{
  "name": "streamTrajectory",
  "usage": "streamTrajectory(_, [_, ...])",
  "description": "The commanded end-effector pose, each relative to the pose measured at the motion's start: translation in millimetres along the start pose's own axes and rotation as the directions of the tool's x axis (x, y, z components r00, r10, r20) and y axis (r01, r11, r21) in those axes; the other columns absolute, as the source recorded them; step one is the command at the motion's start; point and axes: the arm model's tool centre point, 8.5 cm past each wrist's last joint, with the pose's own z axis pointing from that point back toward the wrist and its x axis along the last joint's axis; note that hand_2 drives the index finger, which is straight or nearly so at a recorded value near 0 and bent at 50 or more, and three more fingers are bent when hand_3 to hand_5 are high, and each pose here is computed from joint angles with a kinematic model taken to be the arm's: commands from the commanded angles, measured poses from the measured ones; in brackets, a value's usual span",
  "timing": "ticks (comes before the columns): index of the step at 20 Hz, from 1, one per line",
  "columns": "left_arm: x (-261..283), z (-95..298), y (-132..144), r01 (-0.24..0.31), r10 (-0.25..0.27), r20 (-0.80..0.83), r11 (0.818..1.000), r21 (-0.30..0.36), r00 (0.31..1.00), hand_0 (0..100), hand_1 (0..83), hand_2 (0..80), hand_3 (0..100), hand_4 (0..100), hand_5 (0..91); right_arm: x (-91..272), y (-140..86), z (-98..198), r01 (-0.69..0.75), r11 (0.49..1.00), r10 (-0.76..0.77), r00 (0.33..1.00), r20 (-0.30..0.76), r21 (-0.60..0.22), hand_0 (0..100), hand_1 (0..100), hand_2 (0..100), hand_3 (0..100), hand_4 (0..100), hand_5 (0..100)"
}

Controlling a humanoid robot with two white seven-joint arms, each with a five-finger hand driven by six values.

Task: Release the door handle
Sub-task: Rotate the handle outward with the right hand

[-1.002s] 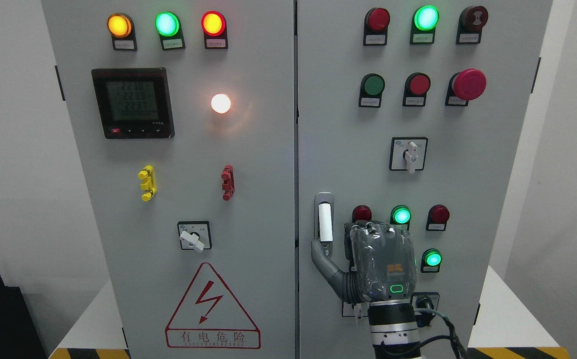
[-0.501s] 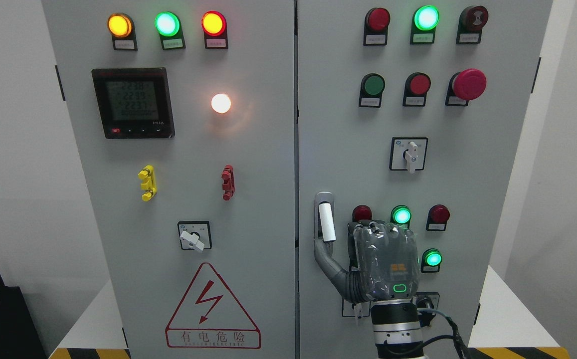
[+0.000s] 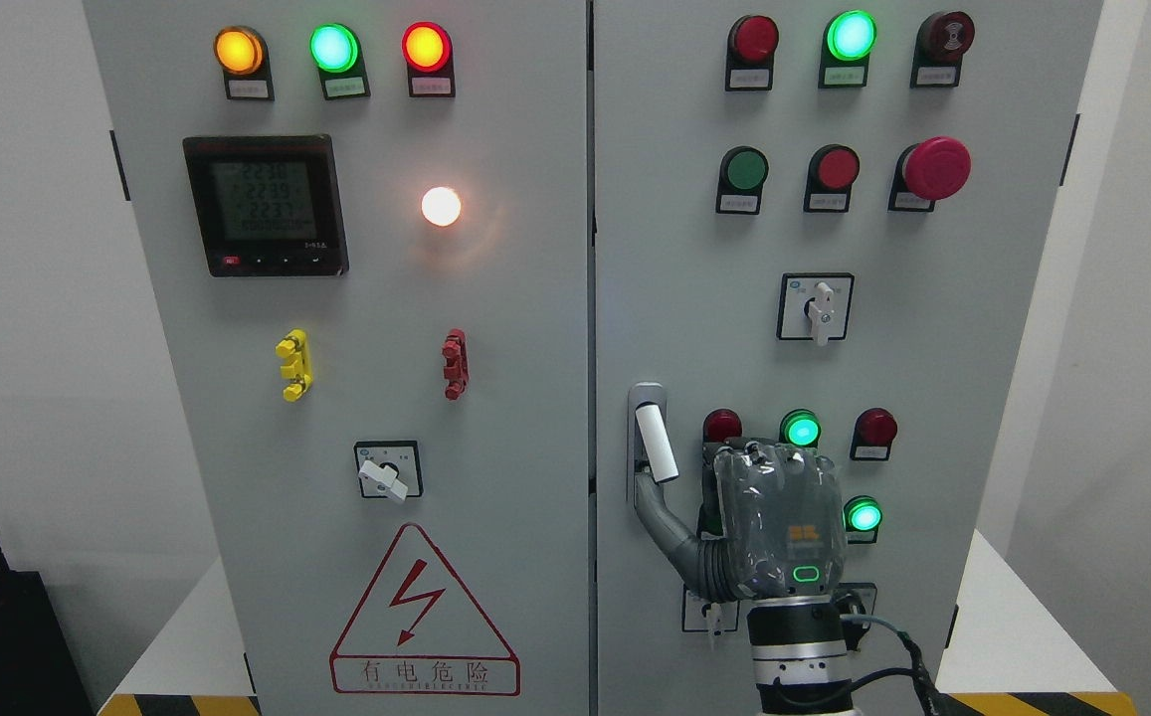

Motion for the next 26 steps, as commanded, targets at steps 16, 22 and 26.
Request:
streamTrajectory(16, [-5.6,1.0,0.8,-0.013,0.013,-0.015,1.000,0.004,1.000,12,38.9,0.0,0,0,0.0,-7.4,-3.2,-1.2,0.006,1.000,-0.006,1.000,-0.019,-0.010,37,25,93,100,100,100])
streamTrajectory(22, [-5.6,1.0,0.8,-0.013,0.013,-0.015,1.000,0.004,1.000,12,38.9,0.0,0,0,0.0,-8.5,-3.5,-1.3,0.006,1.000,-0.006,1.000,-0.022,-0.012,37,26,93,100,100,100])
streamTrajectory(26, [-5.6,1.0,0.8,-0.013,0.013,-0.015,1.000,0.004,1.000,12,38.9,0.0,0,0,0.0,-8.9,-3.9,-2.0,0.006,1.000,-0.006,1.000,-0.023,-0.012,37,26,93,100,100,100])
